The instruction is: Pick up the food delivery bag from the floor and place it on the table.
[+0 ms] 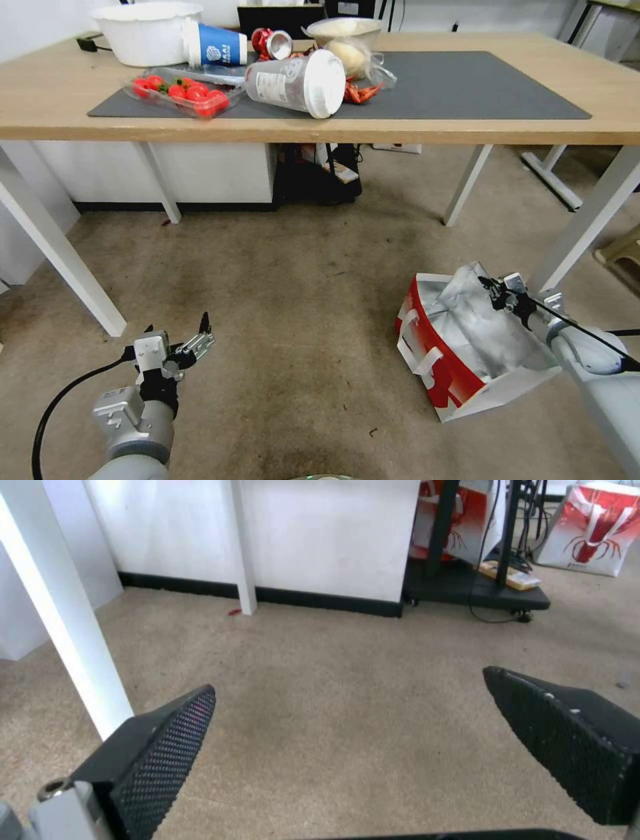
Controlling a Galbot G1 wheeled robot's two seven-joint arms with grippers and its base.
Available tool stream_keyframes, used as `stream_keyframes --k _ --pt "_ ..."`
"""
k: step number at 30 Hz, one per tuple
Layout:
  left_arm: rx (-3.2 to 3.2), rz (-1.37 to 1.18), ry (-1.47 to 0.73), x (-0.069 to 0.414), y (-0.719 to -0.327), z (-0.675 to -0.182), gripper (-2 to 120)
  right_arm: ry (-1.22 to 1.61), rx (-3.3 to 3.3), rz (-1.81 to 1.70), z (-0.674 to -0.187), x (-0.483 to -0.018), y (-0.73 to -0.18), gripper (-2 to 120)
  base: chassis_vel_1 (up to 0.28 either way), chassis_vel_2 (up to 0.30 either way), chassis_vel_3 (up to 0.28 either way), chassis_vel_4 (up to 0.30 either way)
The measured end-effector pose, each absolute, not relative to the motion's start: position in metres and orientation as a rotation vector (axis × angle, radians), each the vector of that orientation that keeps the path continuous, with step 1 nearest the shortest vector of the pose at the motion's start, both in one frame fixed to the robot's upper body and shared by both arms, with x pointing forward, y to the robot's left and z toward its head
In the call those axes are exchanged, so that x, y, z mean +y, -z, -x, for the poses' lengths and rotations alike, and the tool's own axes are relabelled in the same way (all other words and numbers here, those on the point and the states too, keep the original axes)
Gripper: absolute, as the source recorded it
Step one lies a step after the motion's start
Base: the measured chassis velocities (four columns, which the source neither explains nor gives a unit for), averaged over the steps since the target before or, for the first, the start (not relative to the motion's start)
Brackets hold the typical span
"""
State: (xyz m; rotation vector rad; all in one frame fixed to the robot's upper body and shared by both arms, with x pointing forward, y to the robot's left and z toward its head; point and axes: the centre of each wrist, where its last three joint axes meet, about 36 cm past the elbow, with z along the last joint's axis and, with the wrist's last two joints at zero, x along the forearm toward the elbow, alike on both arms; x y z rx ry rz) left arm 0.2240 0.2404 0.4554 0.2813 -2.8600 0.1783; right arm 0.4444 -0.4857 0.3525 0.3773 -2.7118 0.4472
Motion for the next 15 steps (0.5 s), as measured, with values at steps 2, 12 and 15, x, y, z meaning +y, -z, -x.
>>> stream_keyframes --k 2,12,15 --pt "-2.862 -0.281 -0.178 0.240 -0.456 -0.224 100 -0.443 -2.723 -0.393 -0.443 -0.486 -0.353 0 0.000 0.000 0.000 0.000" --pt "-2.868 -0.284 -0.182 0.240 -0.458 -0.224 100 -0.335 -2.824 -0.717 -0.424 -0.492 -0.362 0 0.000 0.000 0.000 0.000" --pt "-2.872 -0.287 -0.183 0.240 -0.460 -0.224 100 -0.311 -2.836 -0.829 -0.417 -0.487 -0.370 0 0.000 0.000 0.000 0.000"
